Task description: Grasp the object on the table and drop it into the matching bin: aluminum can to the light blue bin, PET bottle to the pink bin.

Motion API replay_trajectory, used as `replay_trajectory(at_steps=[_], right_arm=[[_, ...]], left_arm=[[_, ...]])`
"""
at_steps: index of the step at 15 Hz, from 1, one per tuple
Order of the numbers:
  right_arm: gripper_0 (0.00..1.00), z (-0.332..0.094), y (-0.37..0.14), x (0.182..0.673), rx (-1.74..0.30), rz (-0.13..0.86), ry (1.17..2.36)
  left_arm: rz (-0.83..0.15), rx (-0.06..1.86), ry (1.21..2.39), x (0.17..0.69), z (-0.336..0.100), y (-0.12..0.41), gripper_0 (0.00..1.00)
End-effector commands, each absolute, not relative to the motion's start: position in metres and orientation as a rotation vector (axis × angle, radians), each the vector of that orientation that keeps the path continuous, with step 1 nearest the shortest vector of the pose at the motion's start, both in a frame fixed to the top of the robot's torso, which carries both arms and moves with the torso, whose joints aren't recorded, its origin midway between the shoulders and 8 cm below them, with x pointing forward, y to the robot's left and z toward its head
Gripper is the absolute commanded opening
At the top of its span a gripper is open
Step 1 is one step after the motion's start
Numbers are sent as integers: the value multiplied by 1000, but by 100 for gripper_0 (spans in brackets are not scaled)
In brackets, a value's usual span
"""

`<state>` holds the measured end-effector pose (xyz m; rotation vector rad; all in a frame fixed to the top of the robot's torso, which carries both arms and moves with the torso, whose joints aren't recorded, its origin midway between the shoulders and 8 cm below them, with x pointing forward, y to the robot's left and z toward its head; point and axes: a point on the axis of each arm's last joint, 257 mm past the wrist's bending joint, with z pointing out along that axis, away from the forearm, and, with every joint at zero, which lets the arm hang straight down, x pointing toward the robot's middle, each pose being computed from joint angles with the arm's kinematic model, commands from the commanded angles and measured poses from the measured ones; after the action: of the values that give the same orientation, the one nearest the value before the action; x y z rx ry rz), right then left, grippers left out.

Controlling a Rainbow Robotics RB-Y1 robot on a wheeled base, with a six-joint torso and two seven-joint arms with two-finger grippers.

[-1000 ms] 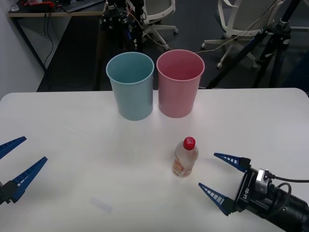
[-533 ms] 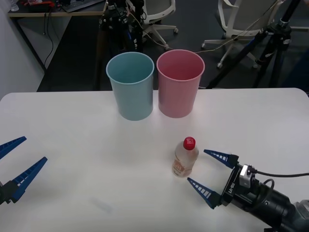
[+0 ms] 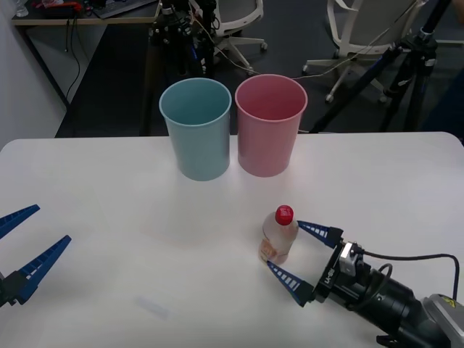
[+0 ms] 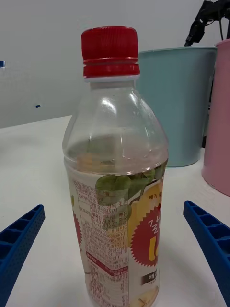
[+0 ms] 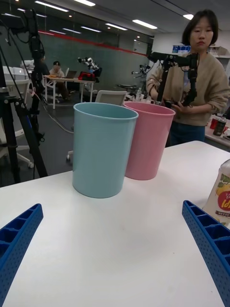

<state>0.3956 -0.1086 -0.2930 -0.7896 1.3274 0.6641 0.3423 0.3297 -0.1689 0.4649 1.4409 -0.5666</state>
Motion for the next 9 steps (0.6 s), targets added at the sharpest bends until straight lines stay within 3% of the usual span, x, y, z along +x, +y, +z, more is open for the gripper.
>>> replay_trajectory(at_steps=[1, 9], right_arm=[[100, -290, -96, 404, -778, 658, 1324], [100, -285, -80, 422, -757, 636, 1328]], left_arm=[[-567, 465, 1441, 342, -169, 330, 100], [-567, 465, 1441, 342, -169, 330, 100]])
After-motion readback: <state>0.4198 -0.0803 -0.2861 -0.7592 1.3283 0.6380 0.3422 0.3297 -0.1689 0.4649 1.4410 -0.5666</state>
